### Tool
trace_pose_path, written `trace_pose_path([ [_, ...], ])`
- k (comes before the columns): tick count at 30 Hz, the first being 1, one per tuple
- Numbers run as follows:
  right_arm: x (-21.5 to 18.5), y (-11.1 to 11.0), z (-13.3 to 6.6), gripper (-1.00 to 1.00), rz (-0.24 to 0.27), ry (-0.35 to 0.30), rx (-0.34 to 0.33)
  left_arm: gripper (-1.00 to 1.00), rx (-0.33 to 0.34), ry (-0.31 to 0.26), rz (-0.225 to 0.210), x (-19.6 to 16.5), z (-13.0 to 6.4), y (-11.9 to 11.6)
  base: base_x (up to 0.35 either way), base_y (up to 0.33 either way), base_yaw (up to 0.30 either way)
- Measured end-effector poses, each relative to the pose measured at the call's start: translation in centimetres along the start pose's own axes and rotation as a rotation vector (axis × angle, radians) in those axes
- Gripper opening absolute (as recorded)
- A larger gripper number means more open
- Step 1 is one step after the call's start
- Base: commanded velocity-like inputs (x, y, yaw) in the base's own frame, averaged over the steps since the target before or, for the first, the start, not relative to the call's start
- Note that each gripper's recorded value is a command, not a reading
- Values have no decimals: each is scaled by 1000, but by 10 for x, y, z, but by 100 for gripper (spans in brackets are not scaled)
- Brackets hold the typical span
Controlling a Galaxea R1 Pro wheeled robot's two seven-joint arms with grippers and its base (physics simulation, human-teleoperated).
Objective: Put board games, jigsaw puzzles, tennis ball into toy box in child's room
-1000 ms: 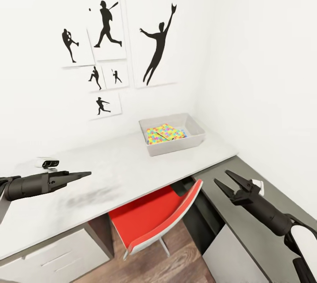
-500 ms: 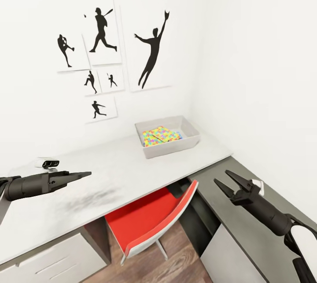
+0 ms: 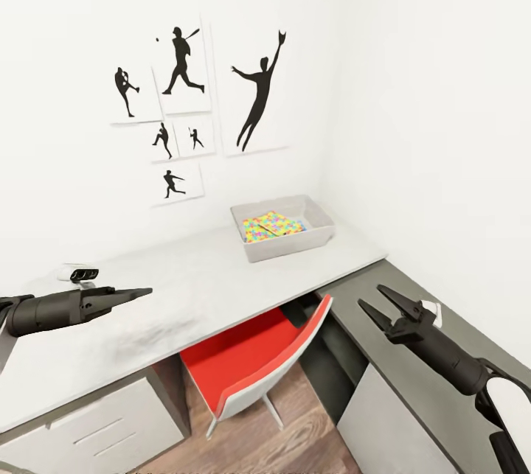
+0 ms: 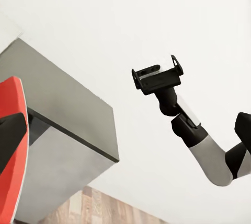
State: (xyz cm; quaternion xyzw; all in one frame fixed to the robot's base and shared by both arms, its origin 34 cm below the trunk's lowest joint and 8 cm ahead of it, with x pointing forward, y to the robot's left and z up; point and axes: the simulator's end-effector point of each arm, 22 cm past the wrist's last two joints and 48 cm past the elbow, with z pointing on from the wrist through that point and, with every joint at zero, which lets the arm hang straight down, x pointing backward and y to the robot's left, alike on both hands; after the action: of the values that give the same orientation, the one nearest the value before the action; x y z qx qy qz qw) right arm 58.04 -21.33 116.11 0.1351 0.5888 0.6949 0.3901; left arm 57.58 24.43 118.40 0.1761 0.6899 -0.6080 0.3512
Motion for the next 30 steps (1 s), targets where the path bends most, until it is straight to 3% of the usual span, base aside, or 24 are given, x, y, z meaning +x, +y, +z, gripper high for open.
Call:
trace_pose_path([
  [12,0,10,0,100,-15,0,-14,100,1,-6,21,-5,-2,-9,-28,9,0],
  [22,0,14,1,100,-19,0,-21,100,4,-8,28,-6,-3,-13,-161,68,20],
  [30,1,14,1,100,-17,0,-22,100,3,-7,27,-6,-3,-13,-32,15,-199],
])
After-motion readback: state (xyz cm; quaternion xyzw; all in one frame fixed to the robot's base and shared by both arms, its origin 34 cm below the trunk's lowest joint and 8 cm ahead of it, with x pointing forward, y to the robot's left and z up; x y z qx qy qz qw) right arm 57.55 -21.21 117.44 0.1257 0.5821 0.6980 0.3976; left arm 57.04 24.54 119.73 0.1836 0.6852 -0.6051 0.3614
